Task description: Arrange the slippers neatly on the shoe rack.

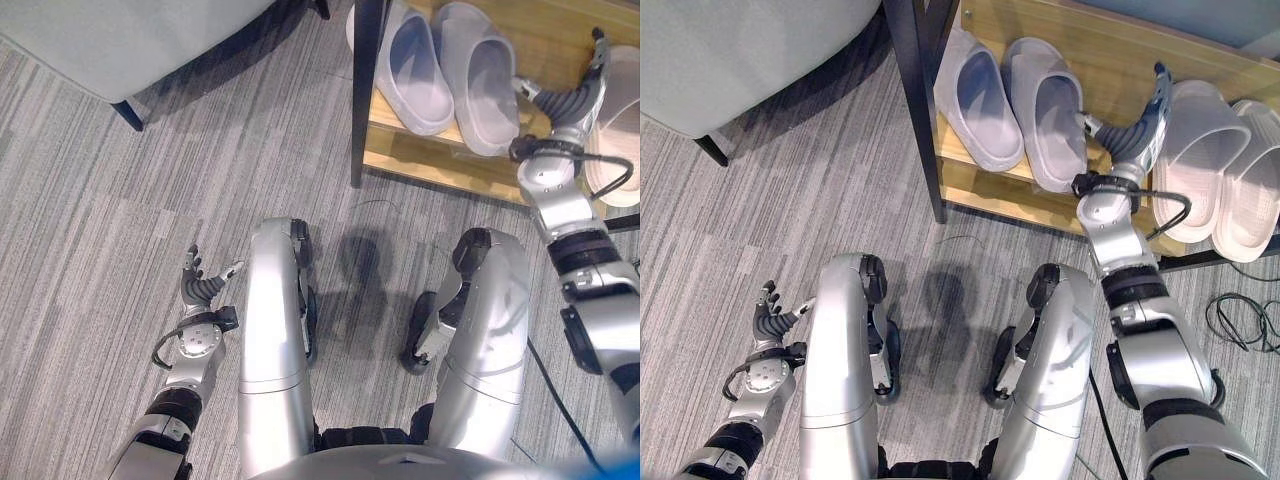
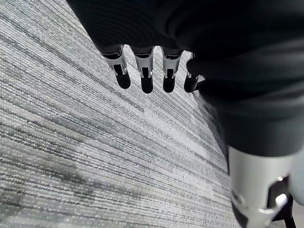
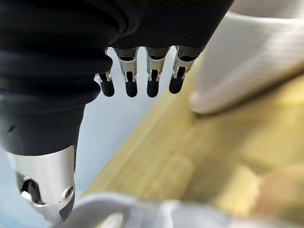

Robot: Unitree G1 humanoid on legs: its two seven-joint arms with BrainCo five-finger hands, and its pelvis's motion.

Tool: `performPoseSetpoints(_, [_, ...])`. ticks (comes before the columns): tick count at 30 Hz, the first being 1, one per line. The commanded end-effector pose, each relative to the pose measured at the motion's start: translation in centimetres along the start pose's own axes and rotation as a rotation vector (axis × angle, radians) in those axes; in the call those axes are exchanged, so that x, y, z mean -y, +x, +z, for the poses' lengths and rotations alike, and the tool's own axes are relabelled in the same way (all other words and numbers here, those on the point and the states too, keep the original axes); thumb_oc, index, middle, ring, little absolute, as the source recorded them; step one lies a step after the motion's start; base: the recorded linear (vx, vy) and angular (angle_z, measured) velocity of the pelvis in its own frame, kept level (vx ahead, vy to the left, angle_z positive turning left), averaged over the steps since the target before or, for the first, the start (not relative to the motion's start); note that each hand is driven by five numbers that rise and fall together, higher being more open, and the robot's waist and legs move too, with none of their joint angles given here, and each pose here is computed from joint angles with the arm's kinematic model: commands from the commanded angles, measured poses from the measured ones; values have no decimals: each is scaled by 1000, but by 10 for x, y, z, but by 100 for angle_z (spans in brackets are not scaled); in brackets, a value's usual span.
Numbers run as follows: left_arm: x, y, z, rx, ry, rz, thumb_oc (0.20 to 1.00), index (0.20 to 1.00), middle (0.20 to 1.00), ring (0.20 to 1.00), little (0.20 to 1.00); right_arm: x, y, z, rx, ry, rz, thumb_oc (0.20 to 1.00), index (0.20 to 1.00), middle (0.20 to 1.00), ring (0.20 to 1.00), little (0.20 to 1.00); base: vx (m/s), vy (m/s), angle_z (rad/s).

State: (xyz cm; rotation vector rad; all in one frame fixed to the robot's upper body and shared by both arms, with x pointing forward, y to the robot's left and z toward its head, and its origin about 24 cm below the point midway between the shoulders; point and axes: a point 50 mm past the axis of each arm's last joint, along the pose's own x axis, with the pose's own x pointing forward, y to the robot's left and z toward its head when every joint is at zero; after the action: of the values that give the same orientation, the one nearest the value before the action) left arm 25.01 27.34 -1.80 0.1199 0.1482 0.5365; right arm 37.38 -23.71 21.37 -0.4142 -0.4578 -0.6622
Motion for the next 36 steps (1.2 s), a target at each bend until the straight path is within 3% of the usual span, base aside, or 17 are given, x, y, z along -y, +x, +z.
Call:
performPoseSetpoints(1, [-4, -3, 1, 29, 12, 4, 1000, 1000, 1000, 1000, 1000, -2, 7, 37, 119, 162, -9, 1000, 1000, 1000, 1000, 1000, 0, 0, 0])
performPoseSetpoints(20, [6, -1, -10, -56, -22, -16, 1000, 1000, 1000, 1000, 1000, -30, -64, 39, 134, 375, 154, 1000, 1000, 1000, 1000, 1000, 0, 0, 0])
performPoseSetpoints(36, [8, -4, -19, -93, -8, -25, 1000, 1000, 1000, 1000, 1000, -52, -99, 53, 148, 451, 286, 1000, 1000, 1000, 1000, 1000, 0, 0, 0])
